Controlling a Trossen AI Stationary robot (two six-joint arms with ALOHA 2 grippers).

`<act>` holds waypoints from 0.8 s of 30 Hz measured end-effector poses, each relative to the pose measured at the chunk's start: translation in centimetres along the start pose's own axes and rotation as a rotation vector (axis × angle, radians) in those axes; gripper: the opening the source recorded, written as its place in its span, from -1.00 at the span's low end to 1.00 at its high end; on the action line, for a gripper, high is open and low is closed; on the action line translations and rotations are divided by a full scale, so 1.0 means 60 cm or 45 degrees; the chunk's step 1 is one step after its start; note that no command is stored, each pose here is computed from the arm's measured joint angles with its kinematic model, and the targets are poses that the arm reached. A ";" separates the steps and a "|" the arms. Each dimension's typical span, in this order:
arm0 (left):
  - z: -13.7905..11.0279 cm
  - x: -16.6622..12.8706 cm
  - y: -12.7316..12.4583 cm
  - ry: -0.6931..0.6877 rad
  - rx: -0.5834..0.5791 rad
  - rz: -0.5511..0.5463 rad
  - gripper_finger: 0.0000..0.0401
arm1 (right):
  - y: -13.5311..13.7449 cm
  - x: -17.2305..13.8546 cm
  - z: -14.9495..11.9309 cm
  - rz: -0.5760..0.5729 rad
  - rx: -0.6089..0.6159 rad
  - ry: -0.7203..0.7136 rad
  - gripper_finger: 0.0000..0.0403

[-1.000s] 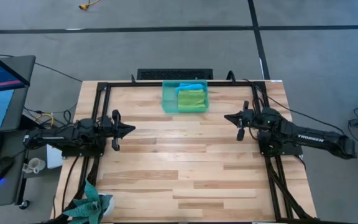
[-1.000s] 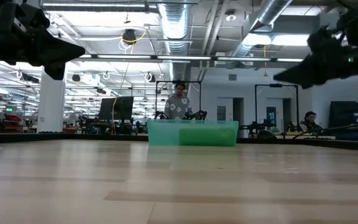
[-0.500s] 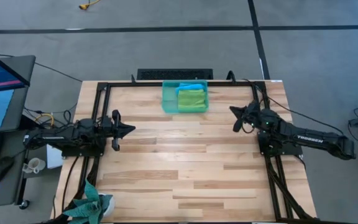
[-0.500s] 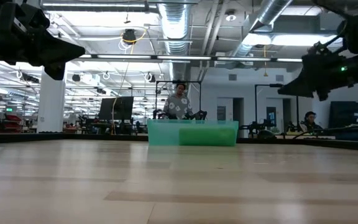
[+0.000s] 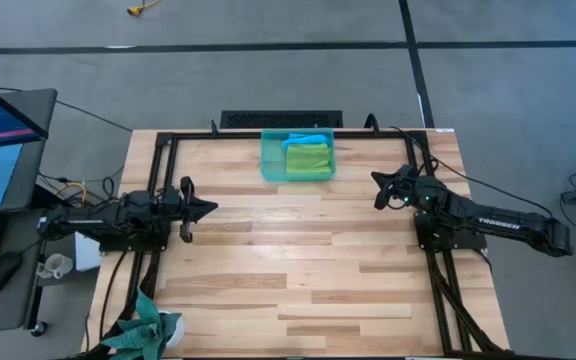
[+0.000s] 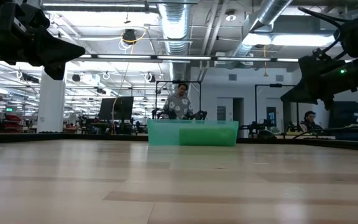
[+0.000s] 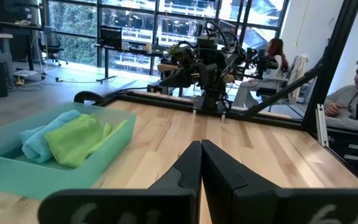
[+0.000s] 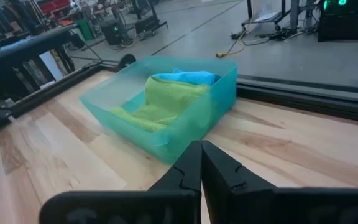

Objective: Roll microfiber towels into tight, uniform cylinder then place into a basket
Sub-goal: Return to Home Position

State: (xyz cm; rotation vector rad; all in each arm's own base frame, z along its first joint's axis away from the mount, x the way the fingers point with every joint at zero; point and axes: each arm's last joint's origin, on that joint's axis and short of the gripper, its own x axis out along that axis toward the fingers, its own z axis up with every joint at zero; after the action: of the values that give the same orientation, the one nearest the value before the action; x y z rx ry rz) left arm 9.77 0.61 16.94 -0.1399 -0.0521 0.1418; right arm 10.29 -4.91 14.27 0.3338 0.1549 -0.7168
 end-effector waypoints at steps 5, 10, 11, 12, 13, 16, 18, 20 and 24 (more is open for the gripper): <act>0.000 0.000 0.000 0.000 -0.002 0.000 -1.00 | 0.000 0.000 0.000 0.002 0.001 0.000 -0.86; 0.000 0.000 0.000 0.000 0.003 0.000 -1.00 | 0.000 0.000 0.000 0.002 0.000 0.000 -0.86; 0.000 0.000 0.000 0.000 -0.003 0.000 -1.00 | 0.000 0.000 0.000 0.002 0.000 0.000 -0.86; 0.000 0.000 0.000 0.000 -0.003 0.000 -1.00 | 0.000 0.000 0.000 0.002 0.000 0.000 -0.86; 0.000 0.000 0.000 0.000 -0.002 0.000 -1.00 | 0.000 0.000 0.000 0.002 0.000 0.000 -0.86; 0.000 0.000 0.000 0.000 0.004 0.000 -1.00 | 0.000 0.000 0.000 0.002 -0.001 0.001 -0.86; 0.000 0.000 0.000 0.000 -0.003 0.000 -1.00 | 0.000 0.000 0.000 0.001 -0.001 0.001 -0.87; 0.000 0.000 0.000 0.000 -0.001 0.000 -1.00 | 0.000 0.000 0.000 0.002 -0.001 0.001 -0.86; 0.000 0.000 0.000 0.000 -0.003 0.001 -1.00 | 0.000 0.000 0.000 0.002 -0.001 0.001 -0.86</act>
State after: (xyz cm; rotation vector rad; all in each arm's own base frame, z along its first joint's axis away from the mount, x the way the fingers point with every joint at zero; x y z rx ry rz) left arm 9.77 0.62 16.94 -0.1426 -0.0523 0.1425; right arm 10.30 -4.91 14.26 0.3334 0.1557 -0.7150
